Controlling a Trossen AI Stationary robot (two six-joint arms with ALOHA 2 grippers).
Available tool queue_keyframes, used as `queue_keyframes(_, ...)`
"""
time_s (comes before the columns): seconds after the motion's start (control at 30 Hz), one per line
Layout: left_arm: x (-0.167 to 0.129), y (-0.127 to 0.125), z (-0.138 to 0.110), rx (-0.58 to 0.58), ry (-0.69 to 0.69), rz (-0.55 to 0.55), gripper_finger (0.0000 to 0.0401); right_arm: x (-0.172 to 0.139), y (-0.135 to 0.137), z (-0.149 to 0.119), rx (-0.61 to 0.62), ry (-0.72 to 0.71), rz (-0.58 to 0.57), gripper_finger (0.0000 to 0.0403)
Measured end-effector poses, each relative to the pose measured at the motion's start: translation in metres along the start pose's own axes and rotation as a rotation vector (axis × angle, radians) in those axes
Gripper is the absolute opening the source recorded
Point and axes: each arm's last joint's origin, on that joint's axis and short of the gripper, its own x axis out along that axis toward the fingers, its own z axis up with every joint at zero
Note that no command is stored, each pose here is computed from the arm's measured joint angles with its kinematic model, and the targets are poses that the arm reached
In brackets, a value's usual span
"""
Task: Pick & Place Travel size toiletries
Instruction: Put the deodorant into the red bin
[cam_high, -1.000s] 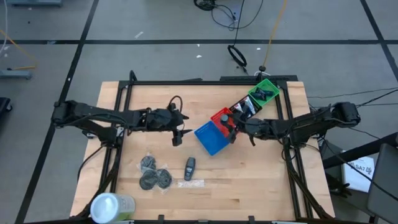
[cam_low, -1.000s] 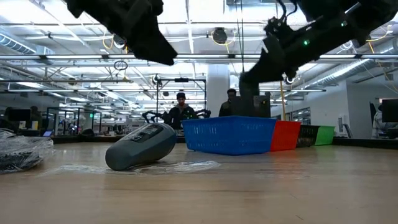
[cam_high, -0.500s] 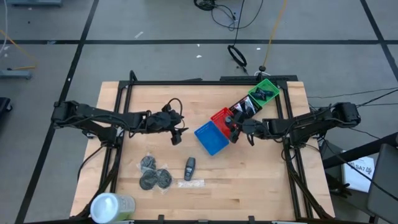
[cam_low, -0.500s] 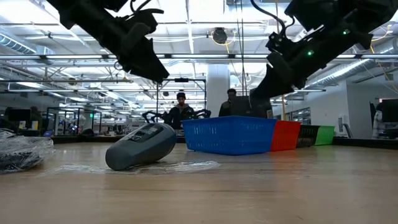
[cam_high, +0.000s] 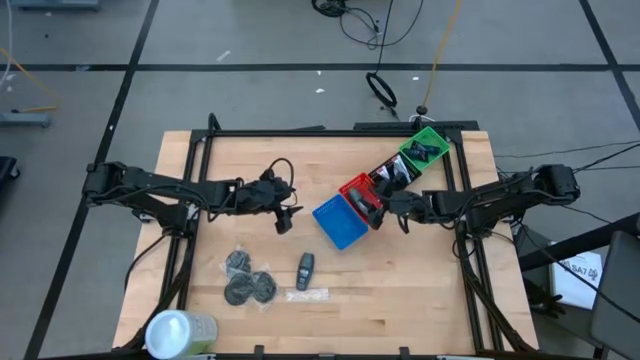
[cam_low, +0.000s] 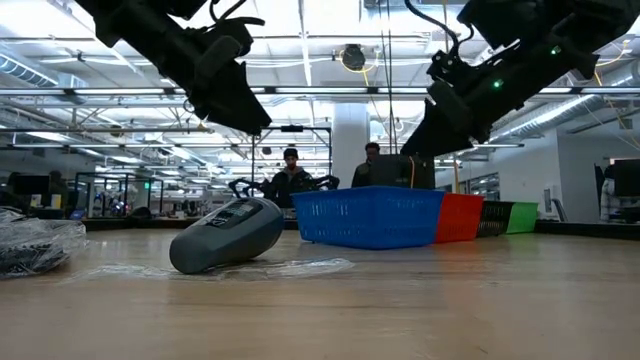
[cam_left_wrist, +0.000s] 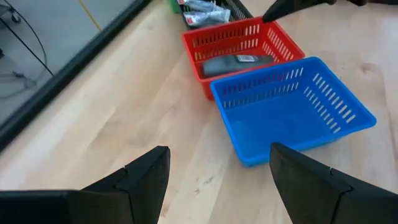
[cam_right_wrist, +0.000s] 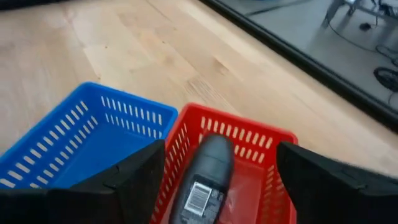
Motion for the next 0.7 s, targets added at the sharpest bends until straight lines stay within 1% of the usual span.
queue_keyframes(0.1, 0.0, -0.001, -0.002, -0.013, 0.028, -0.033, 0.0271, 0.0, 0.003, 0.005, -0.01, -0.041, 0.05, 0.0287)
queue_keyframes(0.17, 0.0, -0.002, -0.004, -0.028, 0.05, -0.074, 0.0271, -0.001, 0.006, 0.01, -0.001, -0.079, 0.125, 0.0285)
queue_keyframes(0.23, -0.001, -0.005, -0.005, -0.047, 0.072, -0.139, 0.0271, -0.002, 0.009, 0.015, 0.012, -0.112, 0.216, 0.0284)
queue_keyframes(0.33, -0.003, -0.017, -0.007, -0.064, 0.089, -0.237, 0.0271, -0.004, 0.014, 0.022, 0.01, -0.159, 0.343, 0.0283)
queue_keyframes(0.4, -0.005, -0.029, -0.01, -0.061, 0.106, -0.263, 0.0271, -0.005, 0.016, 0.024, 0.012, -0.173, 0.4, 0.0283)
queue_keyframes(0.53, -0.003, -0.061, -0.017, -0.036, 0.164, -0.26, 0.0271, -0.006, 0.017, 0.024, 0.008, -0.174, 0.422, 0.0283)
queue_keyframes(0.6, 0.0, -0.078, -0.021, -0.004, 0.249, -0.236, 0.0271, -0.006, 0.016, 0.024, -0.002, -0.176, 0.42, 0.0283)
queue_keyframes(0.7, 0.005, -0.104, -0.019, 0.019, 0.383, -0.181, 0.0271, -0.006, 0.016, 0.024, -0.007, -0.177, 0.42, 0.0283)
